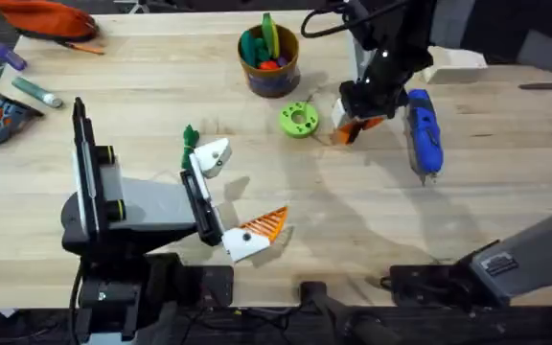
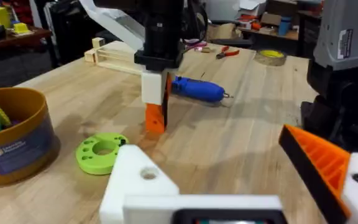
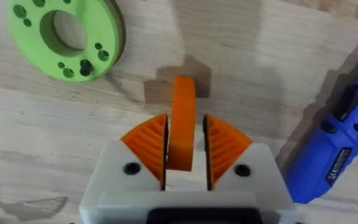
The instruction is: Pick up the gripper from the table and insert it into the empty holder that is missing its gripper. Then pick up a screw, insert it into the mounting hole, and use the screwdriver to tighten it. Finally, clean up the table by picking up the vegetable and placing it into the bucket.
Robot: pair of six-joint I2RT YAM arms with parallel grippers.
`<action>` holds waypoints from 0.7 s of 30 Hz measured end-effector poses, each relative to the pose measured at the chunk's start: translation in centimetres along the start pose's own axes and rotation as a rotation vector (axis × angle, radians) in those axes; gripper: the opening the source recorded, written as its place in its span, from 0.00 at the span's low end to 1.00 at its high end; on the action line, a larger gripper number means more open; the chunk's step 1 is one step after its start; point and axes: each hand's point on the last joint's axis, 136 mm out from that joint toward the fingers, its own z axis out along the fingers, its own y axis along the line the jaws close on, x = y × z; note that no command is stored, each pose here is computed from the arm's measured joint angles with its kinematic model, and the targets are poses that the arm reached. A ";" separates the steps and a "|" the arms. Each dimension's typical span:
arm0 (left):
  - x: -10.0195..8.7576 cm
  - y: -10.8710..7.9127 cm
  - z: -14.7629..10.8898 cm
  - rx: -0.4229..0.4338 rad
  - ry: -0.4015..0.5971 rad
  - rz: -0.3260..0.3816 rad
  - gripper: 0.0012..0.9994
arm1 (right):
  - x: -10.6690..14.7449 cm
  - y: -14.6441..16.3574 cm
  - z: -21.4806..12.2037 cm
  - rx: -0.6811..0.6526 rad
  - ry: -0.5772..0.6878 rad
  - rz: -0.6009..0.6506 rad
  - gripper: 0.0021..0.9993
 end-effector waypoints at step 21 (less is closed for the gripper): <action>0.0 0.0 0.0 0.000 0.000 0.000 0.99 | 0.1 0.0 0.0 0.001 0.003 0.000 0.01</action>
